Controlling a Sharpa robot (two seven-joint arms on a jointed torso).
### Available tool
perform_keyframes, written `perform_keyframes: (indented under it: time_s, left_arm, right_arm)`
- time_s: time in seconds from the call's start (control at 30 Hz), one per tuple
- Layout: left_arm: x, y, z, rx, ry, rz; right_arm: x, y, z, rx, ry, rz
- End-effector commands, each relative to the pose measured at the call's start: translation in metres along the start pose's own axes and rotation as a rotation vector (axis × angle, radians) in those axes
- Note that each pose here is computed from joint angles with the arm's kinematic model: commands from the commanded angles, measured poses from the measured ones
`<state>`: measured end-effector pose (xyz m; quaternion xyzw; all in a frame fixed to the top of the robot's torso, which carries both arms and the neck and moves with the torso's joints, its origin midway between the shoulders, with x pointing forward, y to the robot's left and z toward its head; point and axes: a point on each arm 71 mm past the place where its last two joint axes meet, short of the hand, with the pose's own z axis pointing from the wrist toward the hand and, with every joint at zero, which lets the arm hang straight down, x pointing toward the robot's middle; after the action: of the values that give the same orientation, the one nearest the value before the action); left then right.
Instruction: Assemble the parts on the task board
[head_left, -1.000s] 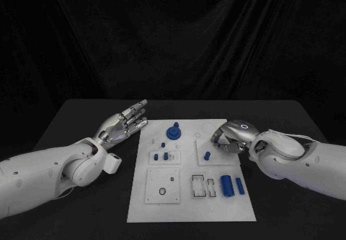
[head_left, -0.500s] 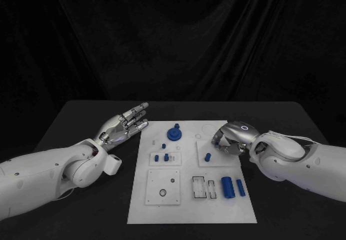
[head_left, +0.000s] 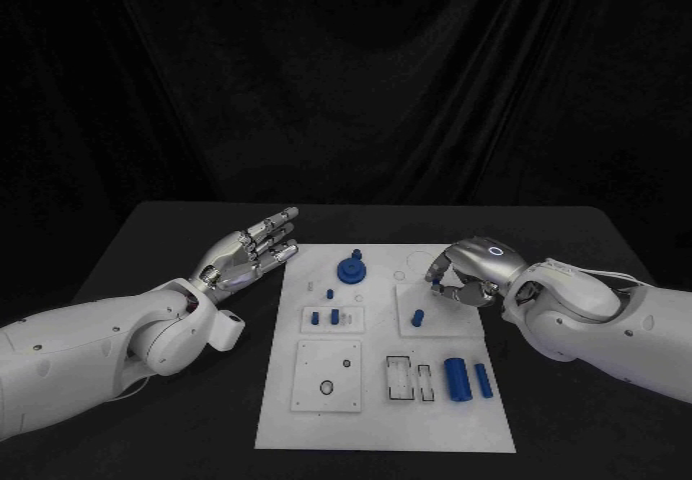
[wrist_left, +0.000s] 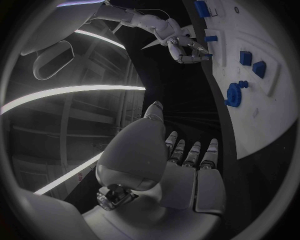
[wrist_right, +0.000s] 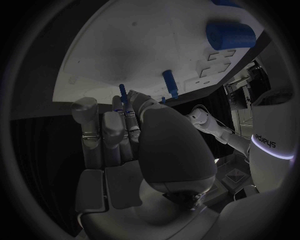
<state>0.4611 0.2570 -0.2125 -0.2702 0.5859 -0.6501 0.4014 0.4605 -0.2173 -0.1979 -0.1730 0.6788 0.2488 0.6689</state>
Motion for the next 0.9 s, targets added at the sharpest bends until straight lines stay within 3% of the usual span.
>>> perform_keyframes:
  time_s: [0.03, 0.23, 0.53, 0.7, 0.9]
  left_arm:
    - [0.001, -0.0059, -0.0002, 0.088, 0.006, -0.014]
    - [0.0013, -0.0051, 0.0004, 0.084, 0.008, -0.015]
    - [0.0023, -0.0029, -0.0003, 0.076, 0.011, -0.02]
    - [0.004, 0.0017, -0.0035, 0.065, 0.011, -0.027]
    - [0.0067, 0.007, -0.0066, 0.056, 0.011, -0.034]
  right_arm:
    - [-0.011, 0.002, 0.001, -0.005, -0.053, -0.005]
    - [-0.026, 0.009, 0.001, -0.021, -0.081, -0.006]
    - [-0.03, 0.036, -0.003, -0.089, -0.066, 0.025]
    - [-0.024, 0.061, -0.007, -0.15, -0.044, 0.063]
    - [-0.005, 0.093, -0.012, -0.228, -0.026, 0.119]
